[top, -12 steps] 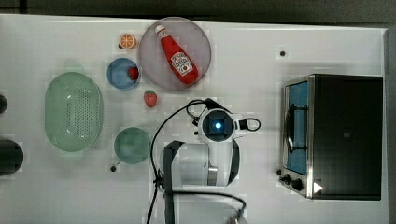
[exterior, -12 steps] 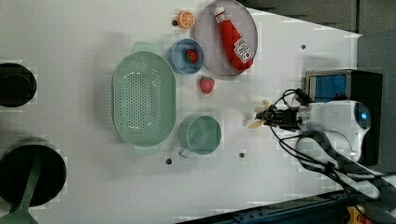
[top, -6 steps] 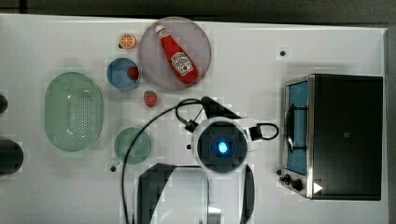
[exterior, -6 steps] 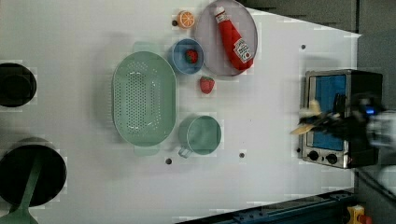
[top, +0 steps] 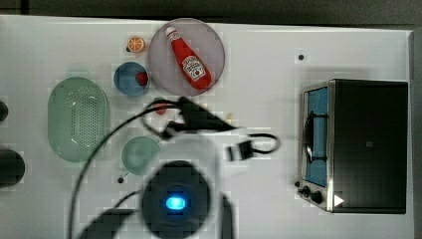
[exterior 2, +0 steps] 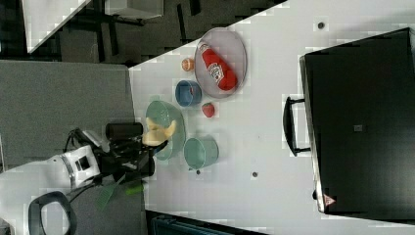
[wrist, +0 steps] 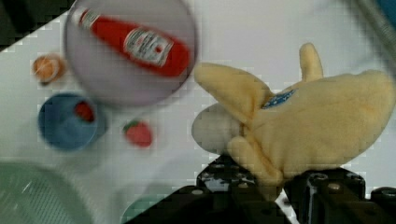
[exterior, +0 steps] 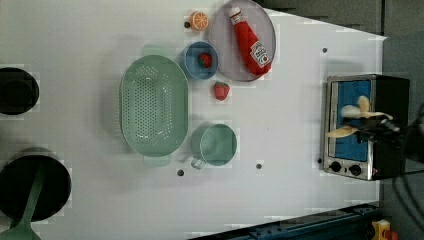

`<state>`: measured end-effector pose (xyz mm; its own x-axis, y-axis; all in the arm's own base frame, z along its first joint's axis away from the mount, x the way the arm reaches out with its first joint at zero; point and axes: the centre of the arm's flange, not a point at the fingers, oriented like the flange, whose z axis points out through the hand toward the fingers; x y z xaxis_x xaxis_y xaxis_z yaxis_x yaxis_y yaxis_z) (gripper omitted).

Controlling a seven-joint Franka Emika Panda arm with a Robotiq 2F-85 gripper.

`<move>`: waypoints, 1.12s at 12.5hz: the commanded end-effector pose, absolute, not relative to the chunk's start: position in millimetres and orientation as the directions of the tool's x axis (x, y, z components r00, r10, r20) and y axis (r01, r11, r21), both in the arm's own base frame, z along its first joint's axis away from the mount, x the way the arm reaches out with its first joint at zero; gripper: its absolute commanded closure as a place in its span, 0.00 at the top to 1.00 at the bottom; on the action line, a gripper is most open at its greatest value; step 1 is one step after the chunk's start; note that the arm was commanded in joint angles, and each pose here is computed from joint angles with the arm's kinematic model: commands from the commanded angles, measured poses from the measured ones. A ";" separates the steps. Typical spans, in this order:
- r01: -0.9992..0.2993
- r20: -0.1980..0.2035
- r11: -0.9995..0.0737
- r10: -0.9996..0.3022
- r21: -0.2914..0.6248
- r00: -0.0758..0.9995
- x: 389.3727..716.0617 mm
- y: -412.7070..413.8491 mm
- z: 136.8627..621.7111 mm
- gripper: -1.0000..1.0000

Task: Pick Banana and place it in mug.

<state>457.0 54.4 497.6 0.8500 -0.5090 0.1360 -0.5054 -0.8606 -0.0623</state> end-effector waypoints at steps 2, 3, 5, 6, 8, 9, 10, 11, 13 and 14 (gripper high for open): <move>-0.619 0.089 -0.785 -0.615 0.022 0.783 429.5 166.9 448.6 0.28; -0.650 0.078 -0.759 -0.646 0.036 0.759 424.8 185.6 436.8 0.28; -0.697 0.051 -0.715 -0.695 0.054 0.717 422.0 210.0 411.1 0.28; -0.709 0.033 -0.703 -0.708 0.052 0.705 423.6 219.8 396.5 0.28; -0.701 0.003 -0.713 -0.701 0.017 0.713 432.3 235.5 365.5 0.28; -0.698 -0.013 -0.716 -0.698 0.011 0.716 435.6 239.9 347.7 0.28; -0.697 -0.030 -0.717 -0.696 0.004 0.717 438.4 242.8 329.5 0.28; -0.698 -0.043 -0.716 -0.697 -0.007 0.716 441.5 244.4 313.6 0.28; -0.705 -0.067 -0.709 -0.704 -0.002 0.708 445.7 240.8 287.8 0.28; -0.708 -0.075 -0.706 -0.707 0.011 0.703 446.2 237.8 279.9 0.32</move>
<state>440.9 228.3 251.9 0.7290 -0.6757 -0.1101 -0.6727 -0.7368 0.0679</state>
